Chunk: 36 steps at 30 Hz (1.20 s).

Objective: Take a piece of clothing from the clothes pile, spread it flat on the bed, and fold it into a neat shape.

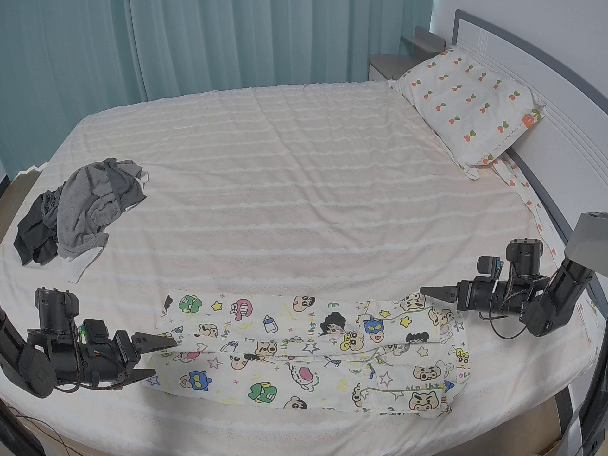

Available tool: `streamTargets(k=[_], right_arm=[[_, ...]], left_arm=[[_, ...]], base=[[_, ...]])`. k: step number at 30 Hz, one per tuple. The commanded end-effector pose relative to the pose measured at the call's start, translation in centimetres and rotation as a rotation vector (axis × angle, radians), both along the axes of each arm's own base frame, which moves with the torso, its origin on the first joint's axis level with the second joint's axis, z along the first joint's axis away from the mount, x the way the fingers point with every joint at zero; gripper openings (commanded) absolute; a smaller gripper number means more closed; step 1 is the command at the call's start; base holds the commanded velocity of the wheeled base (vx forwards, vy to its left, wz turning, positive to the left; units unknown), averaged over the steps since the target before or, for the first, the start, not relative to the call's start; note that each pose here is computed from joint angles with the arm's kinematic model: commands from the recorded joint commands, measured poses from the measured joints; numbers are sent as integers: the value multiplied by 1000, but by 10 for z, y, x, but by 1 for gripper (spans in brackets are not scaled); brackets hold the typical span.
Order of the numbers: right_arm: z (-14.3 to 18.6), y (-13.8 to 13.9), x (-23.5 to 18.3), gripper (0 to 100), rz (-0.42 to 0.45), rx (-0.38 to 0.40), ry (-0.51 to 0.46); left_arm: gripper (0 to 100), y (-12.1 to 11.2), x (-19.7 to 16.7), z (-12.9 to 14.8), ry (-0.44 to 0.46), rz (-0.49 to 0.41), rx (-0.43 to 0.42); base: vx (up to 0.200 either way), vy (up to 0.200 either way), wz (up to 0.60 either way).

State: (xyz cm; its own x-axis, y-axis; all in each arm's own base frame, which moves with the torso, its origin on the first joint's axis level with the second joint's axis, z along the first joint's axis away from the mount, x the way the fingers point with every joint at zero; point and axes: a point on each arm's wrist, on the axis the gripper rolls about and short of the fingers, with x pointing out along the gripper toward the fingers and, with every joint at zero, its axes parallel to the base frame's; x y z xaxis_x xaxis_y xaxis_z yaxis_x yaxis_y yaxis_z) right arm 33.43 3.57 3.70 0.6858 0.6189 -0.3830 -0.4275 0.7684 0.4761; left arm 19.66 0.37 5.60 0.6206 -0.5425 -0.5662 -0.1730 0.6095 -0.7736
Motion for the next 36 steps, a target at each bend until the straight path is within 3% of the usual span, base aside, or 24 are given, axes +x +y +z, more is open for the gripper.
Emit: streamTargets(k=[1, 5, 9, 15, 23, 28, 31, 36], right_arm=[[33, 11, -19, 100, 25, 34, -51], [29, 41, -23, 100, 88, 96, 25], [-1, 58, -14, 100, 120, 94, 109], [-34, 62, -5, 100, 114, 76, 191], [-41, 55, -10, 100, 92, 69, 228], [-36, 48, -19, 100, 81, 70, 221], [-6, 44, -38, 100, 83, 104, 164], [27, 37, -71, 100, 55, 181, 151]], left_arm=[[100, -4, -3, 7, -29, -18, 1], [100, -4, -5, 7, -29, -18, 1], [100, -4, -5, 5, -24, -19, 1], [100, -4, -5, 5, -23, -18, 0], [100, -4, -5, 5, -25, -21, 1], [100, -5, -5, 6, -27, -29, -5], [100, -5, -6, 6, -31, -48, -23], [100, -5, -6, 7, -35, -51, -22]], base=[[0, 0, 0], [0, 0, 0], [0, 0, 0], [0, 0, 0], [0, 0, 0], [0, 0, 0], [0, 0, 0], [0, 0, 0]])
